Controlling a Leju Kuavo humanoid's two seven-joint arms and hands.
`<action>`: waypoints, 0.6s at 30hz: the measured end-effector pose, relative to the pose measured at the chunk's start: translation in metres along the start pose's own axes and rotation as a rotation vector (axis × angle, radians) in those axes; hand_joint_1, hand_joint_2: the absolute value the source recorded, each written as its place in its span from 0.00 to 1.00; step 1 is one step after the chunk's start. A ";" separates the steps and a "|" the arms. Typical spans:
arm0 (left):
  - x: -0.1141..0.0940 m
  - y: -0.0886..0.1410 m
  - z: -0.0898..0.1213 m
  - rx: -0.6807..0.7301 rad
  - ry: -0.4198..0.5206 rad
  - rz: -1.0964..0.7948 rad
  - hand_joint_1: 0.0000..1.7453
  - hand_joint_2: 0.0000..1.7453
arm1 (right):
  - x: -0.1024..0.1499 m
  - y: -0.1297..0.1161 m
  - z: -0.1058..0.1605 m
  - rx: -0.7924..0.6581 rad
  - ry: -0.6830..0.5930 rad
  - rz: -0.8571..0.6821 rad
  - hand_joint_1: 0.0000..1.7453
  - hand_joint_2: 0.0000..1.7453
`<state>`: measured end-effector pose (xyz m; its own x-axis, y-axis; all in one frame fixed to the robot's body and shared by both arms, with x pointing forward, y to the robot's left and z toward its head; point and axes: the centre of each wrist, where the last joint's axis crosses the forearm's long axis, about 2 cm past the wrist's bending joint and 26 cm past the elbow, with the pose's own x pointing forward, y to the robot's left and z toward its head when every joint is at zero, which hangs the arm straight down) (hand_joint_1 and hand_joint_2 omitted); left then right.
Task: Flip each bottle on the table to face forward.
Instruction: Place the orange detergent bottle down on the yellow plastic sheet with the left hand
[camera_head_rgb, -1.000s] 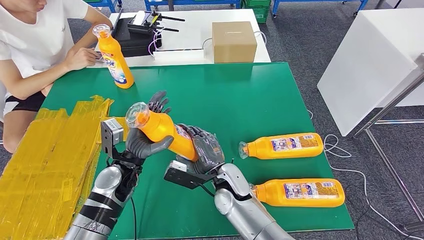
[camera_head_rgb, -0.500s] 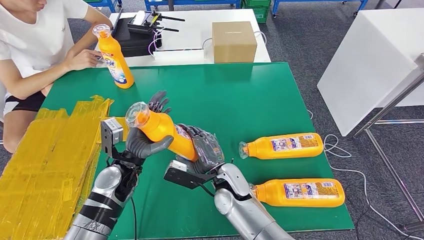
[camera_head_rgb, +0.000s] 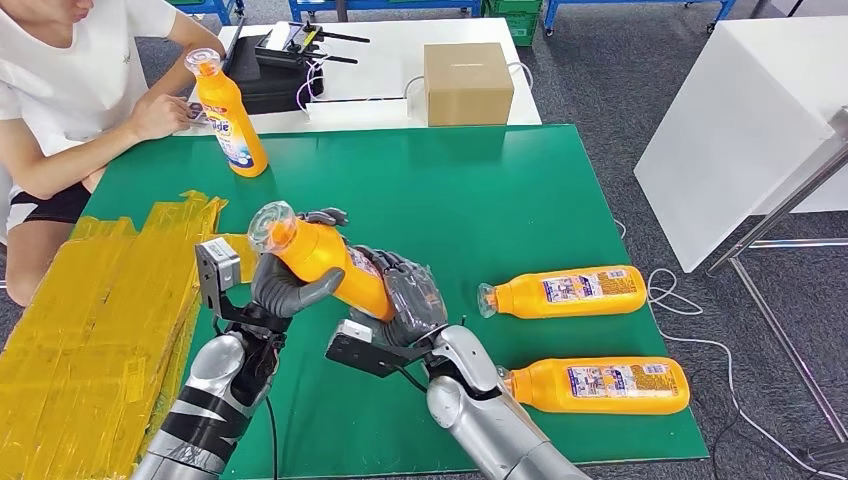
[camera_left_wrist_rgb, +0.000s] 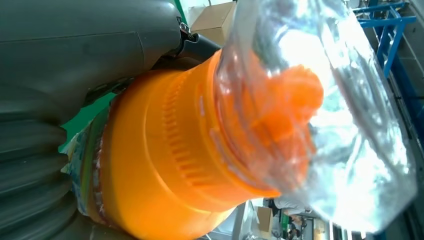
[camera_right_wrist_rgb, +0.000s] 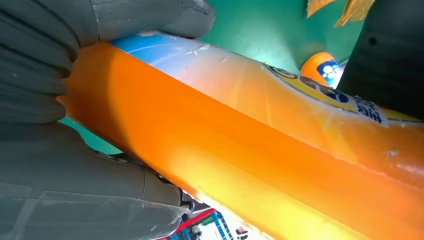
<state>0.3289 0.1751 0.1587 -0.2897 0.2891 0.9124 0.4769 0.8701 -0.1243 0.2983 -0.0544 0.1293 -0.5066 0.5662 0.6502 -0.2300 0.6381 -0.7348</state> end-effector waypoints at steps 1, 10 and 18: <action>0.000 0.000 0.000 0.001 -0.001 0.001 1.00 1.00 | 0.000 0.000 0.000 -0.003 -0.001 -0.001 1.00 1.00; 0.000 0.000 0.000 0.005 -0.004 0.006 1.00 1.00 | 0.001 0.000 0.000 -0.010 -0.005 -0.006 1.00 1.00; 0.000 0.001 0.000 0.007 -0.005 0.008 1.00 1.00 | 0.001 0.000 0.000 -0.019 -0.009 -0.012 1.00 1.00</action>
<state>0.3292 0.1757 0.1588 -0.2903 0.2984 0.9092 0.4733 0.8706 -0.1346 0.2978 -0.0537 0.1298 -0.5116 0.5536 0.6570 -0.2201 0.6547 -0.7231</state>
